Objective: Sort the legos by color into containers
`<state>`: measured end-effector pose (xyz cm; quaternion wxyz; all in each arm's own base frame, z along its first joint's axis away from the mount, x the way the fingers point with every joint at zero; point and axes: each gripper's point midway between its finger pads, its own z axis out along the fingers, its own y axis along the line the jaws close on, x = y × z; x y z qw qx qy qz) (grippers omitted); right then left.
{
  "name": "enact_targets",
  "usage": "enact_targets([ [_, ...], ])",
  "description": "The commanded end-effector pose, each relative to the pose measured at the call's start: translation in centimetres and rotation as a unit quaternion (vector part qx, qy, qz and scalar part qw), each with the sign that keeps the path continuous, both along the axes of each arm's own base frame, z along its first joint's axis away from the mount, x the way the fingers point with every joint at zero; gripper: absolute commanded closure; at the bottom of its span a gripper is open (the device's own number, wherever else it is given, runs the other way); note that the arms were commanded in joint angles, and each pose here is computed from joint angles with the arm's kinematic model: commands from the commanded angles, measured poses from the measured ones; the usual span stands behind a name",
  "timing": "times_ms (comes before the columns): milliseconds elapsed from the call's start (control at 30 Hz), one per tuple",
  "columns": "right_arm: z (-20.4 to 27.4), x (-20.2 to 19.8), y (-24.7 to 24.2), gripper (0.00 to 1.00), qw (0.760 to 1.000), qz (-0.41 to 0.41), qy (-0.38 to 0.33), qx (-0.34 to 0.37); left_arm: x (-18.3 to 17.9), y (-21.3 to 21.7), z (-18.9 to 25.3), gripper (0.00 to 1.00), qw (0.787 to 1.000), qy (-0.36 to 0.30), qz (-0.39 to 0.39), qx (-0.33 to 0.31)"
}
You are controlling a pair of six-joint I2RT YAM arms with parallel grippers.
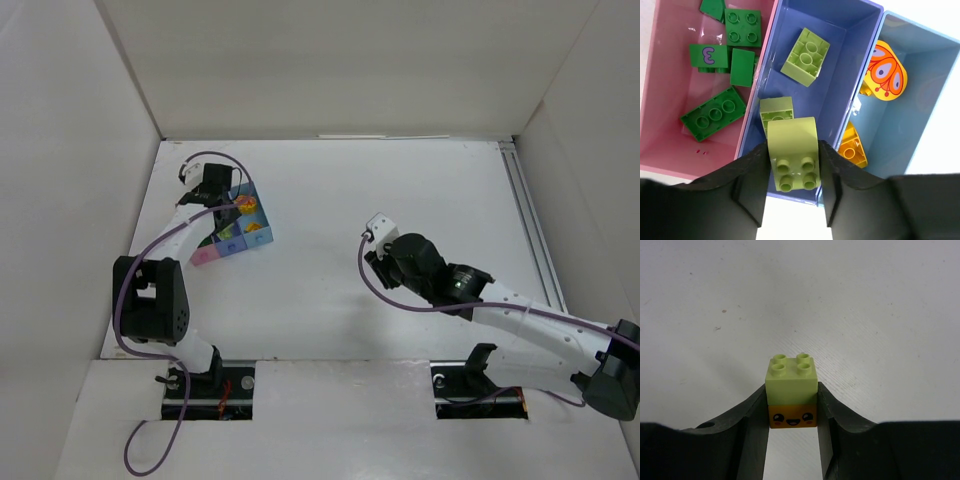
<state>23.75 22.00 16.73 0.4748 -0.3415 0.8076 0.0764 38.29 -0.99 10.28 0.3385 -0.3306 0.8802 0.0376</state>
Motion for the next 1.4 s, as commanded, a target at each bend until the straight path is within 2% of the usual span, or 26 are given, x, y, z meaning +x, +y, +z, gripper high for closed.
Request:
enact_targets([
  [0,2.2,0.4,0.9,1.0,0.999,-0.001,-0.01,0.037,1.0,0.4,2.1,0.61,1.0,-0.024,0.004,0.01],
  [100,2.2,0.4,0.9,1.0,0.999,-0.001,-0.01,0.037,1.0,0.2,2.1,0.55,1.0,-0.023,0.001,0.006],
  [233,2.0,0.1,0.9,1.0,0.999,0.004,-0.004,0.035,1.0,0.3,2.5,0.38,1.0,-0.028,-0.003,0.008],
  [367,2.3,0.0,1.0,1.0,0.999,0.008,-0.006,0.04,0.9,-0.1,3.3,0.3,0.999,-0.037,-0.013,0.0],
  [400,2.5,-0.2,1.1,1.0,0.999,0.017,-0.008,0.043,0.8,-0.4,4.0,0.25,0.999,-0.045,-0.023,-0.006],
  [433,2.5,-0.2,1.1,1.0,0.999,0.02,-0.01,0.04,0.8,-0.4,4.0,0.25,0.999,-0.044,-0.027,-0.003],
  [467,2.8,-0.5,1.3,1.0,0.998,0.033,-0.011,0.044,0.7,-0.8,5.0,0.14,0.998,-0.056,-0.038,-0.012],
  [567,3.9,-1.0,2.3,1.0,0.995,0.081,-0.031,0.055,0.4,-2.3,6.4,0.05,0.993,-0.088,-0.073,-0.021],
  [600,4.5,-1.5,2.9,1.0,0.991,0.106,-0.035,0.068,-0.1,-4.2,8.0,0.0,0.986,-0.113,-0.113,-0.037],
  [667,5.2,-1.9,3.5,1.0,0.986,0.137,-0.051,0.075,-0.5,-7.5,9.5,0.0,0.968,-0.151,-0.186,-0.07],
  [700,5.8,-2.3,3.9,1.0,0.983,0.155,-0.056,0.084,-1.8,-10.7,11.5,0.0,0.942,-0.179,-0.259,-0.114],
  [733,6.0,-2.5,4.2,1.0,0.981,0.165,-0.06,0.087,-3.1,-13.2,11.4,0.0,0.922,-0.184,-0.316,-0.13],
  [800,6.8,-2.8,4.7,1.0,0.974,0.194,-0.079,0.089,-4.7,-16.9,13.6,0.0,0.873,-0.228,-0.395,-0.172],
  [833,6.8,-3.2,5.1,1.0,0.97,0.212,-0.078,0.09,-7.2,-19.7,14.8,0.0,0.829,-0.238,-0.459,-0.211],
  [867,7.4,-3.3,5.2,1.0,0.967,0.219,-0.087,0.095,-8.2,-20.9,15.1,0.0,0.804,-0.251,-0.489,-0.226],
  [933,7.6,-3.4,5.4,1.0,0.964,0.229,-0.096,0.094,-10.4,-22.8,15.3,0.0,0.767,-0.24,-0.536,-0.257],
  [1200,7.8,-3.0,6.5,1.0,0.96,0.245,-0.102,0.093,-14.3,-27.7,14.8,0.0,0.731,-0.212,-0.585,-0.282],
  [1367,8.4,-2.8,6.7,1.0,0.958,0.245,-0.114,0.101,-15.4,-29.2,15.3,0.0,0.709,-0.219,-0.602,-0.295],
])
